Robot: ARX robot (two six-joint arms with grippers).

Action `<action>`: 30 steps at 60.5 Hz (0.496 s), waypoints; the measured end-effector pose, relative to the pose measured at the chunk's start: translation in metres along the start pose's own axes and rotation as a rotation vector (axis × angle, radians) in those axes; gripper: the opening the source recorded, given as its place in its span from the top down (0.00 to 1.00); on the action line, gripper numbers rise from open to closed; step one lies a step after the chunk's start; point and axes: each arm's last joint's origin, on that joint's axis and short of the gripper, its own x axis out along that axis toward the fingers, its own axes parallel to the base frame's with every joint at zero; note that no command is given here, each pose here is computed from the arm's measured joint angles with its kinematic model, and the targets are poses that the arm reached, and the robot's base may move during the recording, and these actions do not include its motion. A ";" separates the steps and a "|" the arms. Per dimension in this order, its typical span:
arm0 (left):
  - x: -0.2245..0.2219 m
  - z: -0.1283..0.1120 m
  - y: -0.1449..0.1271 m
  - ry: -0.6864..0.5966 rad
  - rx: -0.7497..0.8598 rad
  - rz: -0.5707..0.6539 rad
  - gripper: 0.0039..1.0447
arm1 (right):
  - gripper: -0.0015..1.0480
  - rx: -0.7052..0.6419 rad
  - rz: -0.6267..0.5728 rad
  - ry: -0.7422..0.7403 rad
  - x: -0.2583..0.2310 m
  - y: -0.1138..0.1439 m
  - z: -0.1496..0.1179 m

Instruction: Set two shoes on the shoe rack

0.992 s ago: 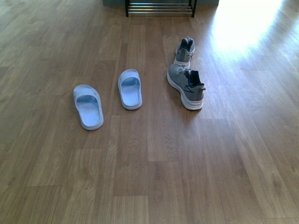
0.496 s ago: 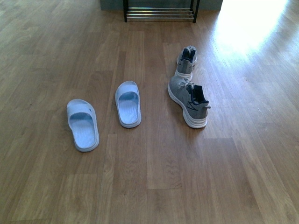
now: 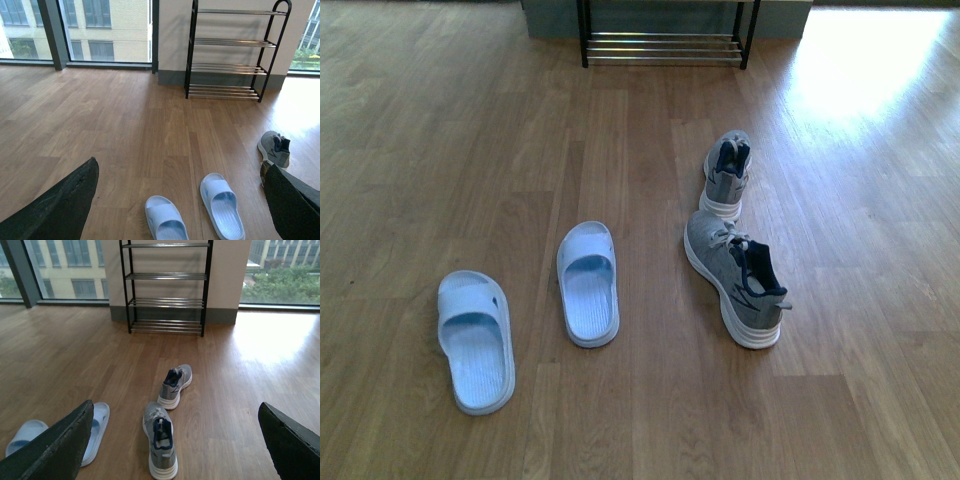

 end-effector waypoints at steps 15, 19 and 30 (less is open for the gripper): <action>0.000 0.000 0.000 0.000 0.000 0.000 0.09 | 0.09 0.000 0.000 0.000 0.000 0.000 0.000; 0.000 0.000 0.000 0.000 0.000 0.000 0.09 | 0.09 0.000 0.000 0.000 0.000 0.000 0.000; 0.000 0.000 0.000 0.000 0.000 0.000 0.09 | 0.09 0.000 0.000 0.000 0.000 0.000 0.000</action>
